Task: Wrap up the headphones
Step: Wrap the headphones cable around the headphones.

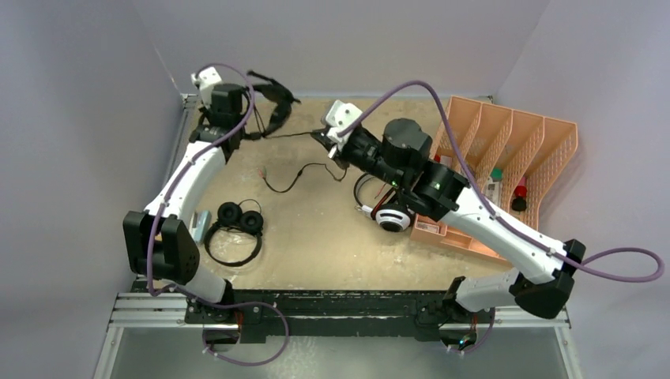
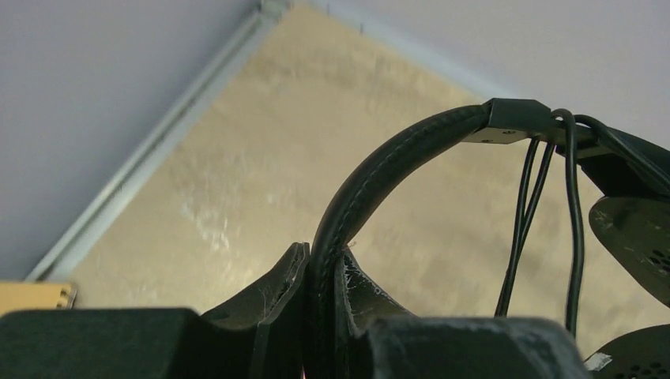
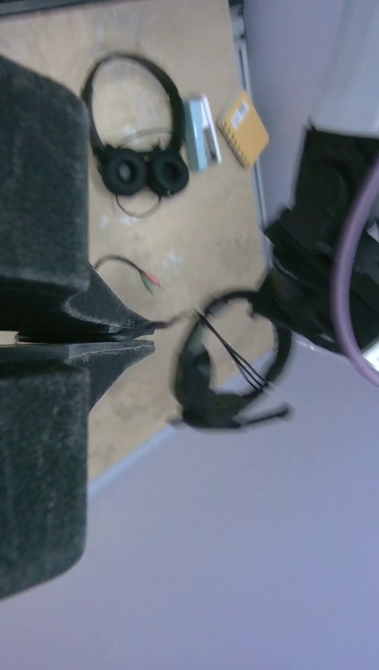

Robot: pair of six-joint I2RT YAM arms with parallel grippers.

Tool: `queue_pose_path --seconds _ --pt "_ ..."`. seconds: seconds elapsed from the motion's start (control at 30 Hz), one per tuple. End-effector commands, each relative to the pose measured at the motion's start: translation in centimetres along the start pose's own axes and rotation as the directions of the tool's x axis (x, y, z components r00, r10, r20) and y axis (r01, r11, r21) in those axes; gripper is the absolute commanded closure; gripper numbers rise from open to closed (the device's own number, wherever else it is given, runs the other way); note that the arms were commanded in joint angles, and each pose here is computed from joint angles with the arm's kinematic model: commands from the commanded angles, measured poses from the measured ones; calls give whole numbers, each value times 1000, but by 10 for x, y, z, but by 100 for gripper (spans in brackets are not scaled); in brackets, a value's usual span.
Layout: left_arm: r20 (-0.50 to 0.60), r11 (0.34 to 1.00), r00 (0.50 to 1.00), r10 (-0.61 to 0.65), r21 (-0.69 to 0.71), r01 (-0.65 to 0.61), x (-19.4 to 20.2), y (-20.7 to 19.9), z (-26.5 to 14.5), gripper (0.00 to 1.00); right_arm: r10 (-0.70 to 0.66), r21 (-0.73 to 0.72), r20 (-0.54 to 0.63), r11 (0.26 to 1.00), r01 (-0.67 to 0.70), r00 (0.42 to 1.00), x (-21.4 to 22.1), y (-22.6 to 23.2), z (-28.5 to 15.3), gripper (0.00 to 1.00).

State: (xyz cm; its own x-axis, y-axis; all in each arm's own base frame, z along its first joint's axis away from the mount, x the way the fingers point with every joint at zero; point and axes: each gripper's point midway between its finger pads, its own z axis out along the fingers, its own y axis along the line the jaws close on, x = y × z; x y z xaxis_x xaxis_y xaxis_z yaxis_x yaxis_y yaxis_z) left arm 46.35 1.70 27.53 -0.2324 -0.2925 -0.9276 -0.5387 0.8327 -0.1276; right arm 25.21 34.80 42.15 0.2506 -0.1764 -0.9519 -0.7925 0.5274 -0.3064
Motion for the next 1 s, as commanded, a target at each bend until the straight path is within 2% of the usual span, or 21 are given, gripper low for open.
queue_pose_path --seconds 0.0,0.1,0.17,0.33,0.67,0.83,0.97 --pt "31 992 999 -44 117 40 -4 -11 -42 100 -183 97 48 979 178 982 -42 -39 14 100" --pt "-45 976 996 82 205 -71 26 -24 -64 100 -204 108 60 975 196 977 -55 -63 32 100" --pt "-54 958 988 141 259 -123 38 -25 -82 100 -198 123 55 974 190 979 -56 -87 42 100" --pt "-42 903 983 178 403 -146 48 -18 -119 100 -205 133 28 971 199 978 -40 -122 70 100" --pt "-41 766 938 345 590 -256 64 -25 -164 100 -167 -38 17 985 168 986 -4 -149 105 100" --pt "3 736 947 322 628 -252 48 -25 -181 100 -110 -73 -9 991 109 994 28 -158 119 99" --pt "49 675 954 296 696 -245 40 -29 -201 100 -33 -165 -25 986 28 999 60 -151 129 97"
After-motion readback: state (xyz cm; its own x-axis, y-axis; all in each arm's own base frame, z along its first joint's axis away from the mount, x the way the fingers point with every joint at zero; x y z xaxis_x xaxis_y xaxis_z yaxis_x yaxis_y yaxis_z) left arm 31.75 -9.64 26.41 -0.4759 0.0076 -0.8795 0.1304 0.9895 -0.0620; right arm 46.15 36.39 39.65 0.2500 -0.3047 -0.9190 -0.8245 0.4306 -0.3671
